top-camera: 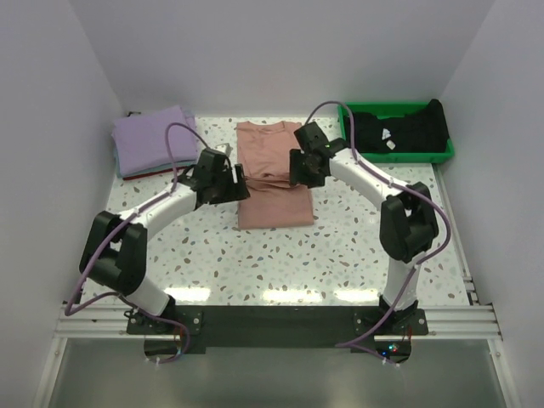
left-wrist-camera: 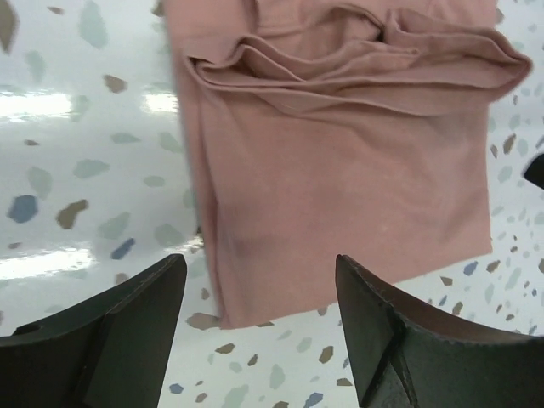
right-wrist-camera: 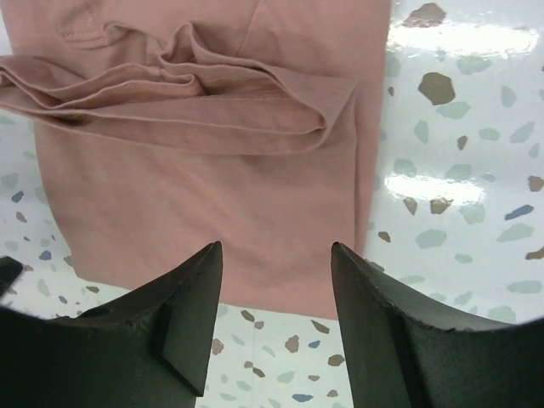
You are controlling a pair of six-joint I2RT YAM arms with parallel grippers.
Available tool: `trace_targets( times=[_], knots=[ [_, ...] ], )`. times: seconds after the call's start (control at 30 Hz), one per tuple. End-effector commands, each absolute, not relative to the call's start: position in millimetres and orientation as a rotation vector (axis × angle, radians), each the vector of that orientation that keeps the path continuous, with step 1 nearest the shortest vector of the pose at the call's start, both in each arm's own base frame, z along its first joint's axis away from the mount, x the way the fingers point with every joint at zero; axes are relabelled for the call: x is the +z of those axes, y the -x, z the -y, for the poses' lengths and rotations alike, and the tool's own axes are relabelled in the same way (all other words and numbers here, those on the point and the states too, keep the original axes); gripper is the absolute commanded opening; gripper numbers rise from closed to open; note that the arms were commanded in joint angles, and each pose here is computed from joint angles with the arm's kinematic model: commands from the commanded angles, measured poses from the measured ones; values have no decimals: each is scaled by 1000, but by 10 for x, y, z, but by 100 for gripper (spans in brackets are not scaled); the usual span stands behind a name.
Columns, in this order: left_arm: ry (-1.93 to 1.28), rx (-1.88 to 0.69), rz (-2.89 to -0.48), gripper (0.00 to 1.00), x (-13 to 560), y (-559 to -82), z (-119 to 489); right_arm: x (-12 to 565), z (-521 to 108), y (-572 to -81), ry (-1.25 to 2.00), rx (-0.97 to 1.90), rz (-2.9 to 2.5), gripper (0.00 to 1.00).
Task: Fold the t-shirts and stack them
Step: Fold the tshirt
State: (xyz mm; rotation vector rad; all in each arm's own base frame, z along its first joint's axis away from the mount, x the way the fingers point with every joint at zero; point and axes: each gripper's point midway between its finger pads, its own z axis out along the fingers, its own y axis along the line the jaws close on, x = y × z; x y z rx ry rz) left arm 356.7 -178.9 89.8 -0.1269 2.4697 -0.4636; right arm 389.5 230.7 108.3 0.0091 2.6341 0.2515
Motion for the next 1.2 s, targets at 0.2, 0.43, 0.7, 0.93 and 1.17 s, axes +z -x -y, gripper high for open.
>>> trace_targets(
  times=[0.2, 0.43, 0.7, 0.93, 1.17],
  knots=[
    [23, -744, -2297, 75, 1016, -3489, 2576, 888, -2636, -4004, 28, 363, -2651, 57],
    [6, -748, -2376, 75, 463, -3210, 2512, 705, -2673, -4135, 39, 305, -2693, 56],
    [-29, -613, -2496, 75, -47, -2820, 2206, 676, -2731, -4399, 29, 256, -2661, 56],
    [-35, -566, -2554, 75, -221, -2502, 2003, 673, -2681, -4812, -17, 168, -2621, 56],
    [-11, -559, -2557, 75, -188, -2336, 1907, 1281, -2546, -5099, -84, 242, -2496, 57]
  ],
)
